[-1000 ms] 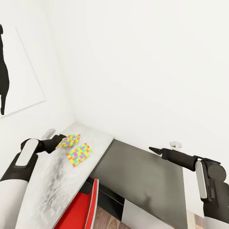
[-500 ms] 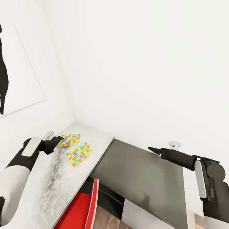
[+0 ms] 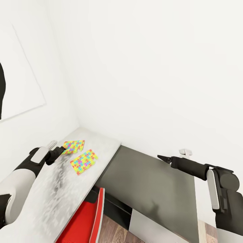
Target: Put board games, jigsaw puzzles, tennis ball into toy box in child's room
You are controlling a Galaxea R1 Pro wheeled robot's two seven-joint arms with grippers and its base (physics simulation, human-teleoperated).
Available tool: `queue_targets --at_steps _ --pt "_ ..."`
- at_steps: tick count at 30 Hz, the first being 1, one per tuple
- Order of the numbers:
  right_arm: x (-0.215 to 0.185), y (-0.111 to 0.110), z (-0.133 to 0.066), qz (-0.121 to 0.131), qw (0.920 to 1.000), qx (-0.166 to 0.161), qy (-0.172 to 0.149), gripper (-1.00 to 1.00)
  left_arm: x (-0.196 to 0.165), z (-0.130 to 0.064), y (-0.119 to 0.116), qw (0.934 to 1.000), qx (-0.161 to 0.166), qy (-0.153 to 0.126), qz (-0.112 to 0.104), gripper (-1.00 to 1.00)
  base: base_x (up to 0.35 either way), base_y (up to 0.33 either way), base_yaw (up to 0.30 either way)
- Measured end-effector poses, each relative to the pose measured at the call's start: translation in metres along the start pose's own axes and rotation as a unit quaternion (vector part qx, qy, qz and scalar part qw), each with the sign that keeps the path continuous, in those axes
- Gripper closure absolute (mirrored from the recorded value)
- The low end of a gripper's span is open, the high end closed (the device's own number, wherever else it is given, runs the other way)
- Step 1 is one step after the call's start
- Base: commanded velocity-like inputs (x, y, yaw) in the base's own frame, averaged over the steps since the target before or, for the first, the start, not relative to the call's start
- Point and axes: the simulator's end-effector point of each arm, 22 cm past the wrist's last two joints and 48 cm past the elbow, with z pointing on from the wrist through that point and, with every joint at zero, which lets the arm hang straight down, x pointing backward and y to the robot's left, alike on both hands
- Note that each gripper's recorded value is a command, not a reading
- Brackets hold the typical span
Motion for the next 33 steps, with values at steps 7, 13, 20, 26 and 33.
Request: queue_targets --at_steps 7,13,20,26,33 --pt "0.003 -0.004 0.003 0.003 1.0000 0.001 0.004 -1.00 -0.015 0.008 0.007 0.9985 -0.005 -0.046 0.028 -1.00 0.000 0.000 0.000" --pt "0.006 -0.007 0.005 0.005 1.0000 0.002 0.008 -1.00 -0.013 0.018 0.018 0.9979 -0.010 -0.057 0.028 -1.00 0.000 0.000 0.000" --pt "0.008 -0.018 0.003 0.002 0.9999 0.011 0.013 -1.00 -0.014 0.025 0.022 0.9973 -0.006 -0.069 0.026 -1.00 0.000 0.000 0.000" --pt "0.010 -0.023 0.003 0.003 0.9997 0.015 0.017 -1.00 -0.016 0.029 0.024 0.9965 -0.005 -0.079 0.024 -1.00 0.000 0.000 0.000" --pt "0.014 -0.028 0.006 0.005 0.9996 0.017 0.022 -1.00 -0.027 0.031 0.021 0.9944 -0.004 -0.104 0.019 -1.00 0.000 0.000 0.000"
